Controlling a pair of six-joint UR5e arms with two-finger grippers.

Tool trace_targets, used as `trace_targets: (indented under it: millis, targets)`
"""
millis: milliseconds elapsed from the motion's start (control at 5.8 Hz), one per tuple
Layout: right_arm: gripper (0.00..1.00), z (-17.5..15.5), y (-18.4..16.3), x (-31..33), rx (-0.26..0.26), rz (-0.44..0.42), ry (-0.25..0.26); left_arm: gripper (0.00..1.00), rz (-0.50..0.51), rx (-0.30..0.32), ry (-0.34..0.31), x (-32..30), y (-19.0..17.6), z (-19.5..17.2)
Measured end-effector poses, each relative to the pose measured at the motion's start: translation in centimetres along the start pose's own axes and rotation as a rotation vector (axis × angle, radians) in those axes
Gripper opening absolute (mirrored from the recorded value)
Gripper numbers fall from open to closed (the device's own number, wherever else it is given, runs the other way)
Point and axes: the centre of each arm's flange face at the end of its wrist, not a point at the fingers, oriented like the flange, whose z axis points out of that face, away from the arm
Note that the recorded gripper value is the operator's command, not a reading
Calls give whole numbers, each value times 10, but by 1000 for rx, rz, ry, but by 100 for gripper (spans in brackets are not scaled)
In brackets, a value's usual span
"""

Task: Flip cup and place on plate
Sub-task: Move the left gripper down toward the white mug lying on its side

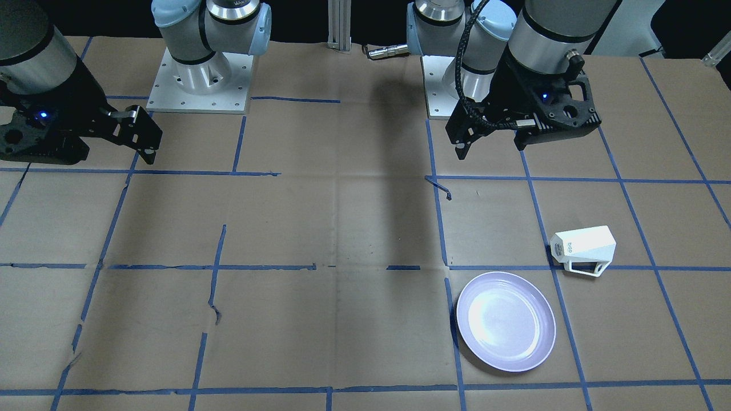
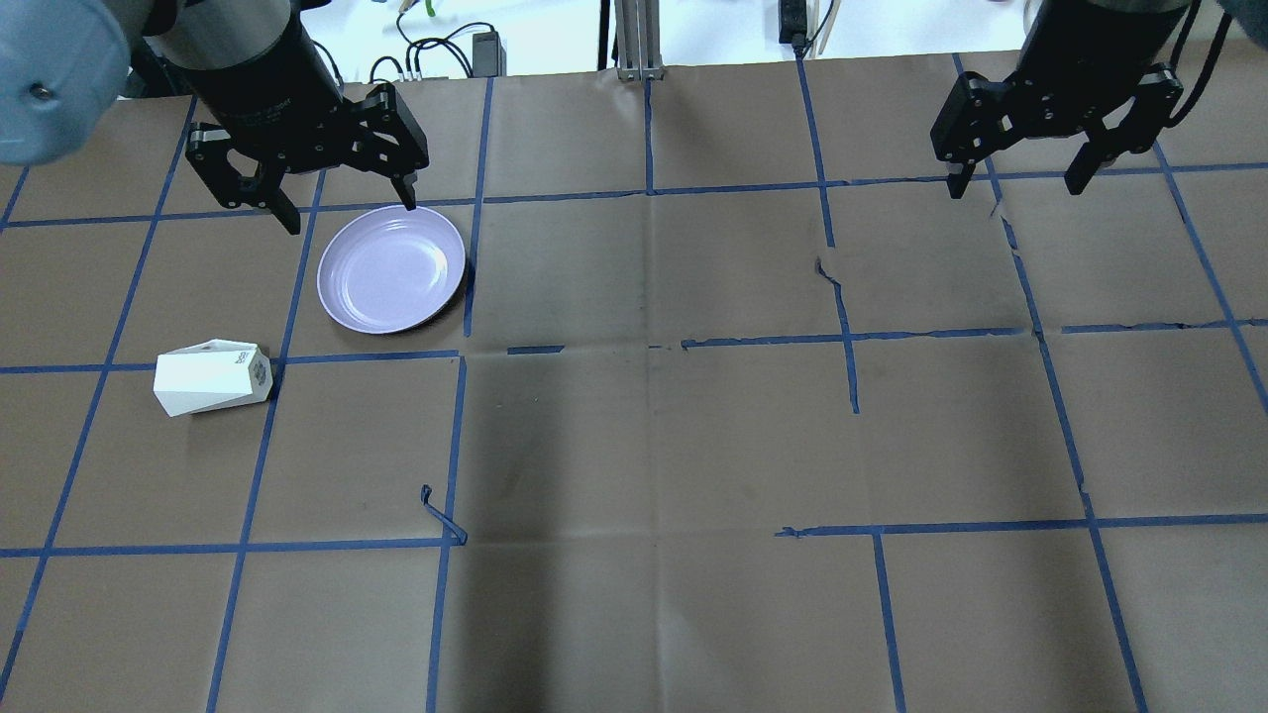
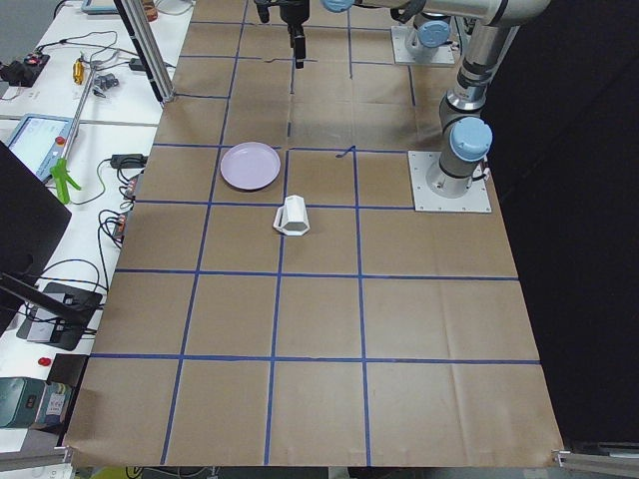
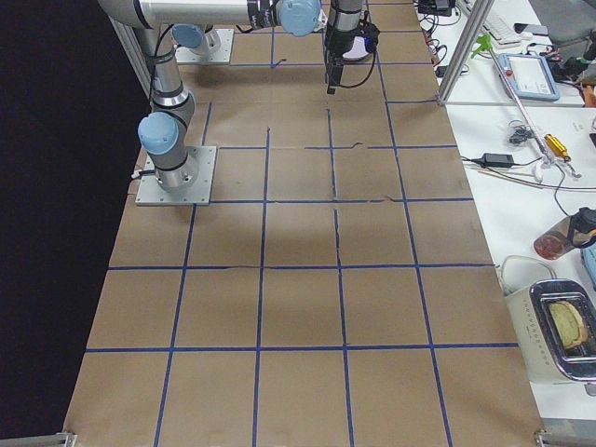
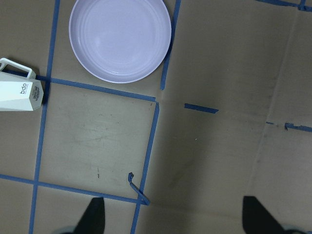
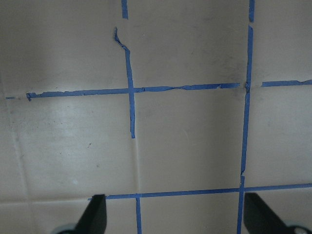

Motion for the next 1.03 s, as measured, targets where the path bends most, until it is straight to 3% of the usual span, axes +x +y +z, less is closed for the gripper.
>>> trace_targets:
  millis: [517,690,1034]
  targets:
    - [100,0,0,0,0,0,0,99,7,-4,-3,-15,-10,3]
    - [100,0,0,0,0,0,0,99,29,-12,4,-56,-31,7]
    - [100,0,0,0,0,0,0,99,122,-22,22,-194,-70,14]
